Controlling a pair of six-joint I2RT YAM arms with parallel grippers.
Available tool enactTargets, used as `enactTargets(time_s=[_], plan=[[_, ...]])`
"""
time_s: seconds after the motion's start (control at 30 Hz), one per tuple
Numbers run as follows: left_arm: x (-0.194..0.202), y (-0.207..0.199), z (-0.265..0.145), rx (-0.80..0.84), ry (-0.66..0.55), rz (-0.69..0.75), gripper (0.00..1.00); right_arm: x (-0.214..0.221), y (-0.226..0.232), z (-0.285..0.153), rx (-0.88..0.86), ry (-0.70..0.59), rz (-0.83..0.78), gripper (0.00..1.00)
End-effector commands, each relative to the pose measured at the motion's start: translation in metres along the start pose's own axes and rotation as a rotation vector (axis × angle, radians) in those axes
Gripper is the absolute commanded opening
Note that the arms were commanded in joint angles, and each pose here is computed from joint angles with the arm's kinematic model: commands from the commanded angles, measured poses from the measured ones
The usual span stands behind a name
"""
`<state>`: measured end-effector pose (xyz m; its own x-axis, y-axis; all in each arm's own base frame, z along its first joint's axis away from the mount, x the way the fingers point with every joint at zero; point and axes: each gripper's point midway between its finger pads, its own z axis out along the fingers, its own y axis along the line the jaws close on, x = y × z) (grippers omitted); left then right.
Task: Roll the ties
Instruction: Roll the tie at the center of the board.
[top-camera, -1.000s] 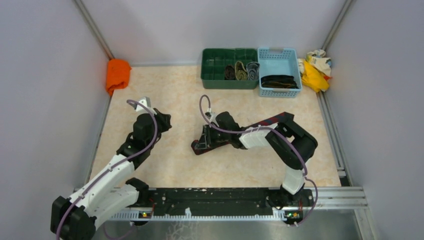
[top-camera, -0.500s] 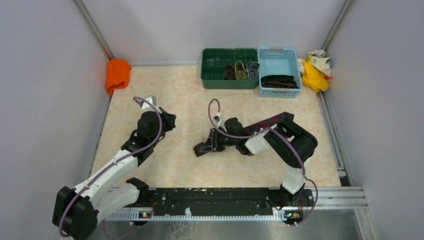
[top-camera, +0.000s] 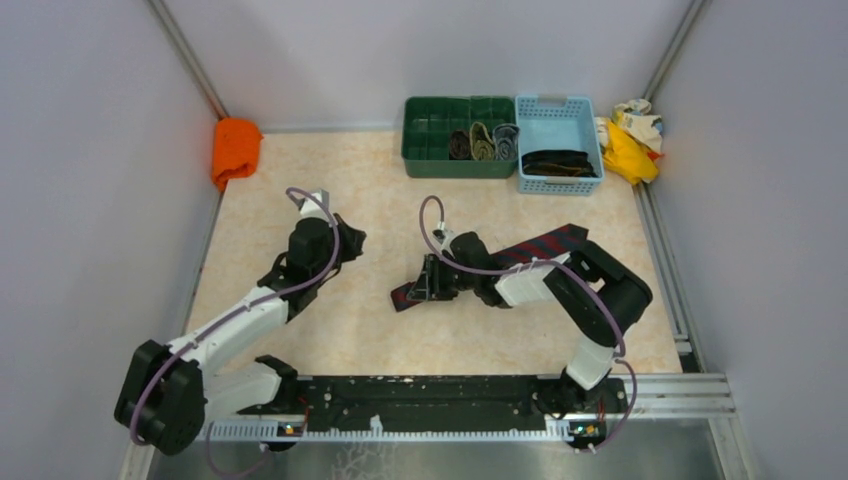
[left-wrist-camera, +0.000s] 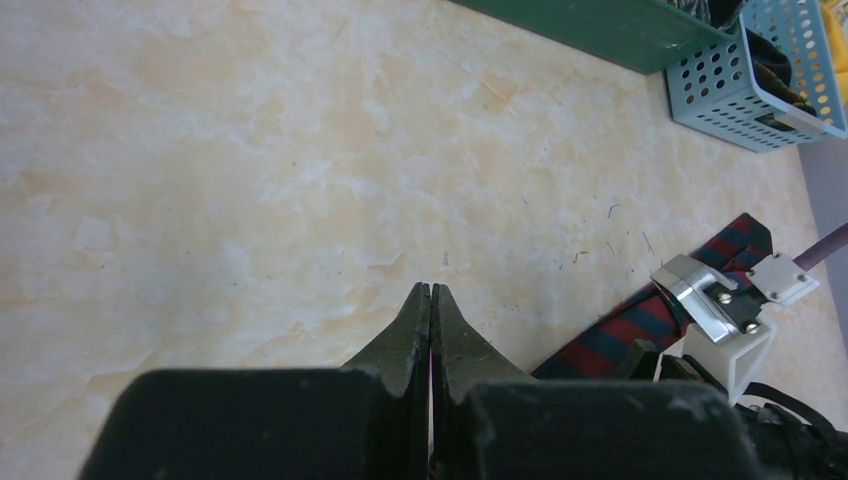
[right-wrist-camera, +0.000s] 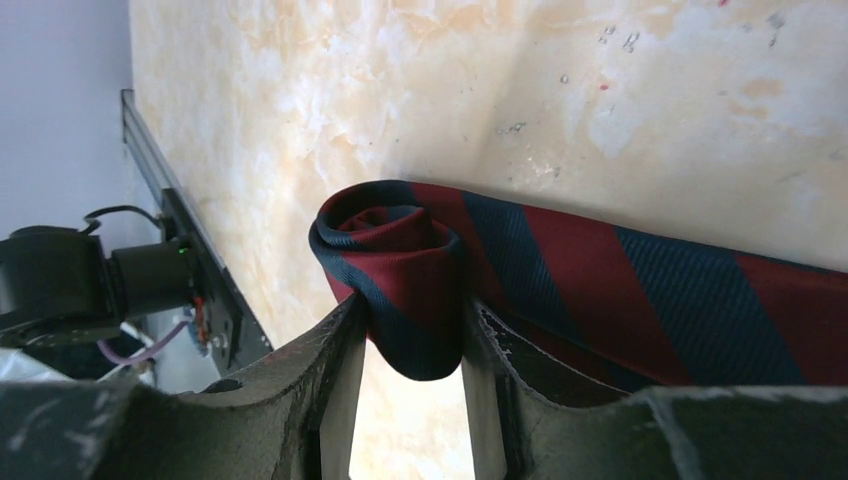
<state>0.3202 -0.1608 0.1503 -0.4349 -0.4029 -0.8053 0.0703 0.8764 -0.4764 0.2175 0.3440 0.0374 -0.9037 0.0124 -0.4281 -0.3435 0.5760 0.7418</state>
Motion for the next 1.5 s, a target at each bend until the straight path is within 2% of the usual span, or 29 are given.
enactTargets(time_s=[0.0, 0.27, 0.4, 0.73, 1.0, 1.23, 1.33, 1.47], plan=[[0.007, -0.015, 0.010, 0.075, 0.025, 0.013, 0.00, -0.031, 0.005, -0.010, 0.066, -0.065, -0.086, 0.39], [0.033, -0.019, 0.029, 0.114, 0.111, 0.047, 0.00, -0.041, -0.013, -0.022, 0.229, -0.075, -0.131, 0.40], [0.045, -0.020, 0.035, 0.125, 0.144, 0.056, 0.00, -0.037, -0.025, -0.025, 0.299, -0.036, -0.155, 0.40], [0.058, -0.014, 0.043, 0.103, 0.179, 0.076, 0.00, -0.017, 0.003, -0.009, 0.182, 0.010, -0.144, 0.30], [0.082, -0.015, 0.053, 0.141, 0.241, 0.075, 0.00, -0.002, 0.025, 0.001, 0.081, 0.048, -0.106, 0.30], [0.102, -0.018, 0.060, 0.197, 0.296, 0.090, 0.00, -0.002, 0.010, 0.001, 0.163, 0.057, -0.120, 0.39], [0.105, -0.015, 0.061, 0.188, 0.304, 0.099, 0.00, -0.010, 0.010, -0.004, 0.195, 0.033, -0.157, 0.51], [0.105, -0.014, 0.062, 0.189, 0.298, 0.116, 0.00, -0.025, 0.024, -0.020, 0.195, -0.022, -0.205, 0.57]])
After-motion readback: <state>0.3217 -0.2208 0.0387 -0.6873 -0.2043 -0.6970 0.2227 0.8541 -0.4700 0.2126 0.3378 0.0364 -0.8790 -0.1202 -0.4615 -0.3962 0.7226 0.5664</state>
